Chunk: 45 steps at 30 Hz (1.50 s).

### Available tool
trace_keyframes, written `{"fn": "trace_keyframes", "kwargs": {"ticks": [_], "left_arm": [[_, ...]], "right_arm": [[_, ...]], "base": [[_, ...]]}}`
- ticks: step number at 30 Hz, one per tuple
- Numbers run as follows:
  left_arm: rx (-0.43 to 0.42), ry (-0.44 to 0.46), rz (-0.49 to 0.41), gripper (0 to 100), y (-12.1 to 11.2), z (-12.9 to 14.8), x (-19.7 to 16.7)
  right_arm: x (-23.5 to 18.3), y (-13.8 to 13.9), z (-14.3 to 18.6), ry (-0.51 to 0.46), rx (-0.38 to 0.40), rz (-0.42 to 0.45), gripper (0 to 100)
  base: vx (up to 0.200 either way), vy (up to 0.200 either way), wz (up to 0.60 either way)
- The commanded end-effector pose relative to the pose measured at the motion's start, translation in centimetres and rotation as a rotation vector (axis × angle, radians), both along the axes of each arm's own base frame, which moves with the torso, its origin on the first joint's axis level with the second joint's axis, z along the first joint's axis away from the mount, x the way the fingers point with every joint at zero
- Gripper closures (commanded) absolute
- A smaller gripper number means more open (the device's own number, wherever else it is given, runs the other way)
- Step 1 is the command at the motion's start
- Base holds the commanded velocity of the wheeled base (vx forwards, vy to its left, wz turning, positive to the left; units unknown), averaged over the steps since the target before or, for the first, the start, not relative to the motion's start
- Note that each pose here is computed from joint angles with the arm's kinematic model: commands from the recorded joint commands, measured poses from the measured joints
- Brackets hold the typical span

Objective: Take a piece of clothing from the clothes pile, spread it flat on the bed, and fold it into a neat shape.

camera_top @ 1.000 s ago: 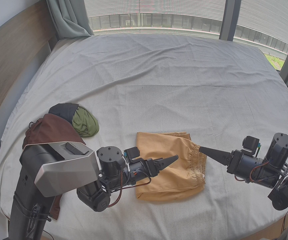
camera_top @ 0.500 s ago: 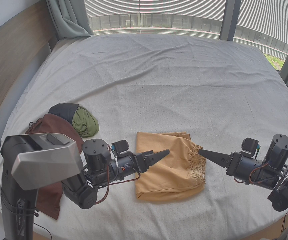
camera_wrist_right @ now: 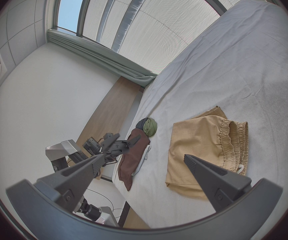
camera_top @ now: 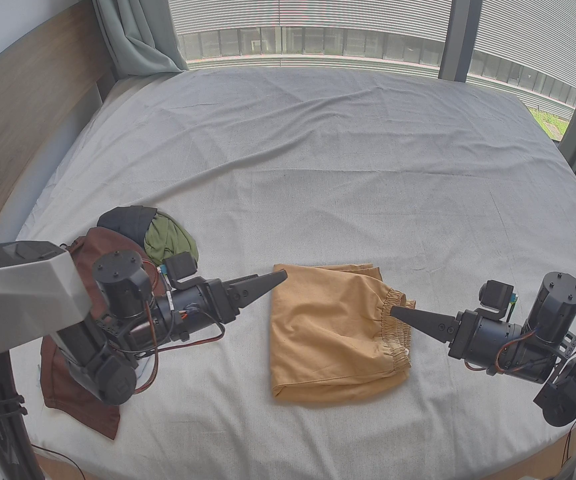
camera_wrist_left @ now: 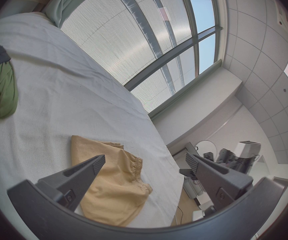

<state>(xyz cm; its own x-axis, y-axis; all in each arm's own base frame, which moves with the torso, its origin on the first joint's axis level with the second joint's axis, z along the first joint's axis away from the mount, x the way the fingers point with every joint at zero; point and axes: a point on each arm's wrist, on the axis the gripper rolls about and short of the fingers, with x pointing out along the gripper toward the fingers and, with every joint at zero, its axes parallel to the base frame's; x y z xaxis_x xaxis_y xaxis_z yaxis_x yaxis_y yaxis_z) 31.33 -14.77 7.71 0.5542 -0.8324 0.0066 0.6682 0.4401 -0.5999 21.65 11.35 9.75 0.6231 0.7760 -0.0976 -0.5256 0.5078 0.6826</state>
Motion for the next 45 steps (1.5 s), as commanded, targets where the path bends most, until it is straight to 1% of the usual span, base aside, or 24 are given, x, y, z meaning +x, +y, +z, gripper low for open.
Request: {"fn": "trace_keyframes", "kwargs": {"ticks": [1,3,4,5,9,12,15,19,24,27,28,30,32,35,36,37,38,40,43,45], "left_arm": [[-0.020,-0.057,-0.003,0,3.1,3.3,-1.9],[-0.018,-0.065,-0.007,0,4.5,3.9,-2.5],[-0.018,-0.064,-0.008,0,4.5,3.9,-2.5],[-0.014,-0.065,-0.001,0,5.6,4.2,-3.1],[0.010,-0.100,0.021,0,7.8,4.8,-4.0],[0.026,-0.123,0.042,0,9.8,5.2,-4.5],[0.033,-0.108,0.043,0,10.8,5.0,-5.2],[0.061,-0.117,0.054,0,12.2,4.9,-6.7],[0.104,-0.141,0.027,0,12.6,4.2,-7.2],[0.126,-0.161,0.028,0,12.7,3.9,-7.3],[0.167,-0.210,0.011,0,12.7,3.7,-7.5],[0.217,-0.262,-0.014,0,12.7,3.2,-8.1],[0.250,-0.299,-0.024,0,12.6,2.9,-8.5],[0.309,-0.380,-0.041,0,12.6,2.6,-8.5],[0.312,-0.383,-0.044,0,12.6,2.5,-8.5],[0.340,-0.430,-0.059,0,12.5,2.4,-8.5],[0.343,-0.437,-0.061,0,12.5,2.3,-8.4],[0.368,-0.469,-0.075,0,12.5,2.0,-8.3],[0.392,-0.525,-0.083,0,12.3,2.1,-7.9],[0.399,-0.551,-0.087,0,12.2,2.3,-7.8]], "right_arm": [[-0.3,0.3,-0.1,0.007,-0.004,0.016,0],[-0.3,0.3,-0.1,0.006,-0.003,0.016,0],[-0.3,0.3,-0.1,0.006,-0.003,0.016,0],[-0.4,0.3,-0.1,0.005,-0.002,0.018,0],[-0.4,0.4,-0.2,0.008,-0.005,0.021,0],[-0.5,0.4,-0.2,0.009,-0.004,0.024,0],[-0.5,0.4,-0.2,0.010,-0.005,0.024,0],[-0.5,0.4,-0.2,0.010,-0.005,0.024,0],[-0.7,0.6,-0.2,0.011,-0.007,0.025,0],[-0.9,0.5,-0.2,0.015,-0.009,0.022,0],[-1.0,0.4,-0.4,0.023,-0.013,0.021,0],[-0.9,0.3,-0.5,0.029,-0.017,0.015,0],[-0.9,0.2,-0.6,0.030,-0.020,0.009,0],[-0.7,-0.1,-1.0,0.039,-0.034,-0.002,0],[-0.7,-0.1,-1.0,0.040,-0.035,-0.002,0],[-0.4,-0.2,-1.7,0.053,-0.056,-0.010,0],[-0.4,-0.3,-1.8,0.055,-0.062,-0.013,0],[0.1,-0.6,-3.1,0.082,-0.103,-0.027,0],[0.6,-0.9,-4.3,0.101,-0.149,-0.041,0],[0.8,-1.2,-5.3,0.104,-0.198,-0.061,0]], "base": [[0.000,0.000,0.00],[0.000,0.000,0.00],[0.000,0.000,0.00],[0.000,0.000,0.00],[0.000,0.000,0.00],[0.000,0.000,0.00],[0.000,0.000,0.00],[0.000,0.000,0.00],[0.000,0.000,0.00],[0.000,0.000,0.00],[0.000,0.000,0.00],[0.000,0.000,0.00],[0.000,0.000,0.00],[0.000,0.000,0.00],[0.000,0.000,0.00],[0.000,0.000,0.00],[0.000,0.000,0.00],[0.000,0.000,0.00],[0.000,0.000,0.00],[0.000,0.000,0.00]]}}
